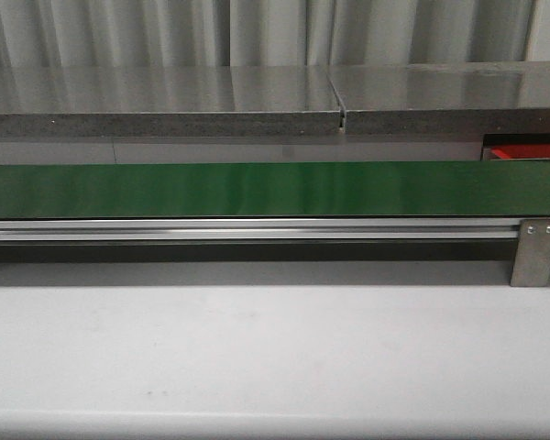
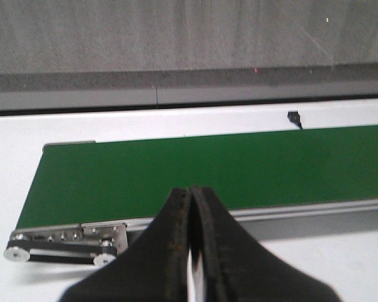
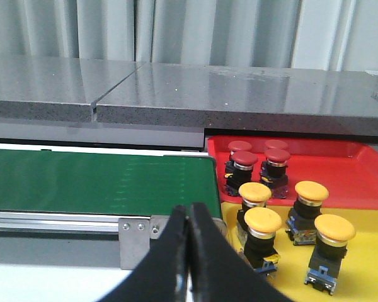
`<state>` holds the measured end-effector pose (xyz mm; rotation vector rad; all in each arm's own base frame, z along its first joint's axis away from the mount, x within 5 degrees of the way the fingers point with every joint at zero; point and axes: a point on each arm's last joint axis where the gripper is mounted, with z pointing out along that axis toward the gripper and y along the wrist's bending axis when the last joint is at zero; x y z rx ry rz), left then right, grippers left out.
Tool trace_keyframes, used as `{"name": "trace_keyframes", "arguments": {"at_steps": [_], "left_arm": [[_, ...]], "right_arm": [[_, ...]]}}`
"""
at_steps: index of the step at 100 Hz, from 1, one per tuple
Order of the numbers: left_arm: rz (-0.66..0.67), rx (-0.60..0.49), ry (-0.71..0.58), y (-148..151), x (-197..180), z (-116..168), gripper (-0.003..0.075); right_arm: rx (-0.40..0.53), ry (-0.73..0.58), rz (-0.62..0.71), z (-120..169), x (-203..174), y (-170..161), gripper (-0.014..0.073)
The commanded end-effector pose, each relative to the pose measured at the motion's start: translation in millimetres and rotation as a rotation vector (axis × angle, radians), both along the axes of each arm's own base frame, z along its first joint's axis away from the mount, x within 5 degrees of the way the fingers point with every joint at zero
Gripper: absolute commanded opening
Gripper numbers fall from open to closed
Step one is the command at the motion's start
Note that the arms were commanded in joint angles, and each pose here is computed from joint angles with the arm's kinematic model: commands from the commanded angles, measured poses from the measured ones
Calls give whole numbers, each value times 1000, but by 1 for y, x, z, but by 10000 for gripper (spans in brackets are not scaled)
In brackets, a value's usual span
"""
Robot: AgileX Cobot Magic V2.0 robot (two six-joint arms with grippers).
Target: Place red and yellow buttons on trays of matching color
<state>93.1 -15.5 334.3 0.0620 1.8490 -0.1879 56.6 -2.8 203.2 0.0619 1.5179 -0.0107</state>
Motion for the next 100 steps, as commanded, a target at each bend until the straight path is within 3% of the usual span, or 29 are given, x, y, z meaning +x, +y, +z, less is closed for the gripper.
{"name": "trace_keyframes", "arguments": {"at_steps": [1,11,42,72,83,100], "left_arm": [[35,-39,-197,3,2,11,-20],[66,-20,-266,6,-1,-3,-20],[181,-25,-296,16,-17,-61,-20],[186,-56,-312,16,-30,-111,-20],[172,-70,-373,16,-35,-128,-20],[141,-69,-334,14,-38,-132,-20]], "right_arm": [[-19,-119,12,16,-4,1,-66],[-19,-119,12,16,-4,1,-66],[-19,-119,12,16,-4,1,-66],[-19,-119,12,16,-4,1,-66],[-19,-119,12,16,-4,1,-66],[-19,-120,12,16,-4,1,-66]]}}
